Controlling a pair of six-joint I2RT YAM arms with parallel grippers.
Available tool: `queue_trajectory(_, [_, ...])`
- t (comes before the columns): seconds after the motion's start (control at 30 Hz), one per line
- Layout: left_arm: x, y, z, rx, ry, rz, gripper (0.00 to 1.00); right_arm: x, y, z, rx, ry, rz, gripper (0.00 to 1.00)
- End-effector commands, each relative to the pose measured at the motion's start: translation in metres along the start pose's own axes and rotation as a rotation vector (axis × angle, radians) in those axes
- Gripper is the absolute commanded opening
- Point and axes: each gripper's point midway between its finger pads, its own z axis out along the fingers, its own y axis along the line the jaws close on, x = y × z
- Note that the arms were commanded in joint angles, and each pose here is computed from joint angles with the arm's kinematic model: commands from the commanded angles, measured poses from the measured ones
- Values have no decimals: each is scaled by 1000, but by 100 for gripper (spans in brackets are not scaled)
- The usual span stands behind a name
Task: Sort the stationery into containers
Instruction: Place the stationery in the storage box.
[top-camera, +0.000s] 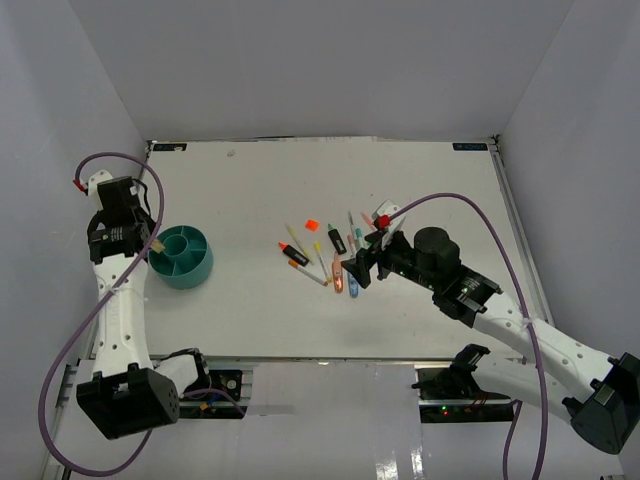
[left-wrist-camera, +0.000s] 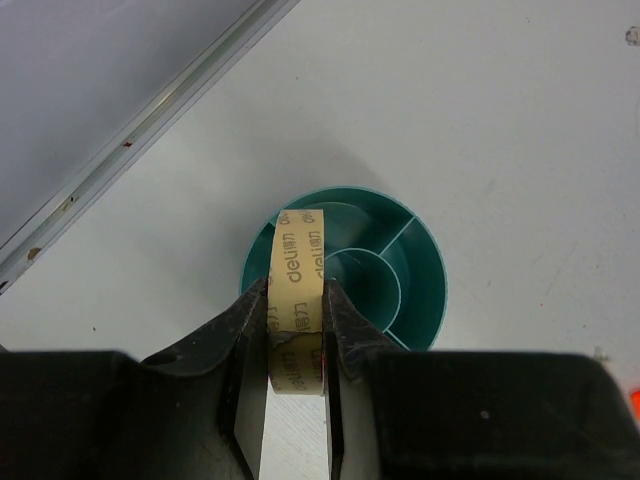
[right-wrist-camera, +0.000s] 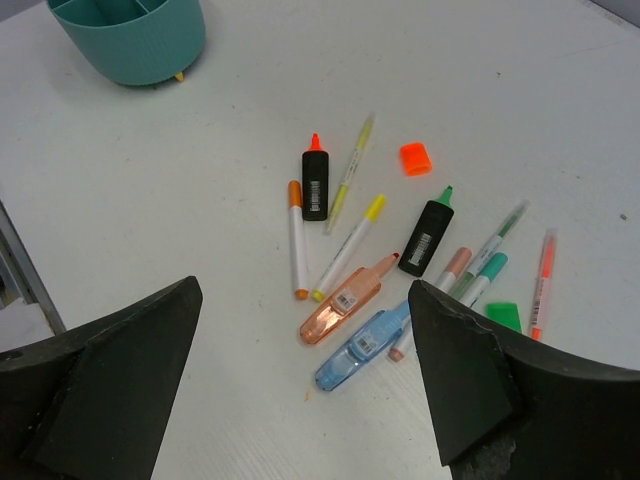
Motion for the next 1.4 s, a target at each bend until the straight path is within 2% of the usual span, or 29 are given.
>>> queue_trajectory(0.0, [-18,-7,5,34,-46,16,2,-12,6,-4,-28,-49,-7,90])
queue_trajectory(0.17, [-21,-7,16,51,-33,-6,1,-10,8,-6,-40,-50,-12,90])
queue_trajectory(0.43, [15,16,21,-24,34,-5,0,-8,8,-8,-38,-55,-12,90])
queue_trajectory(0.8, [45,18,30,-27,100,-38,1,-6,7,-9,-31,-53,-12,90])
queue_trajectory(0.93, [56,21,37,-40,109,-48,10,-5,6,-8,-28,-50,-12,90])
queue_trajectory(1.17, [54,26,37,-54,81,-60,39,-2,6,-7,-26,-40,-10,90])
queue_trajectory(1.37, [45,26,30,-54,68,-70,59,-1,6,-5,-29,-31,-9,90])
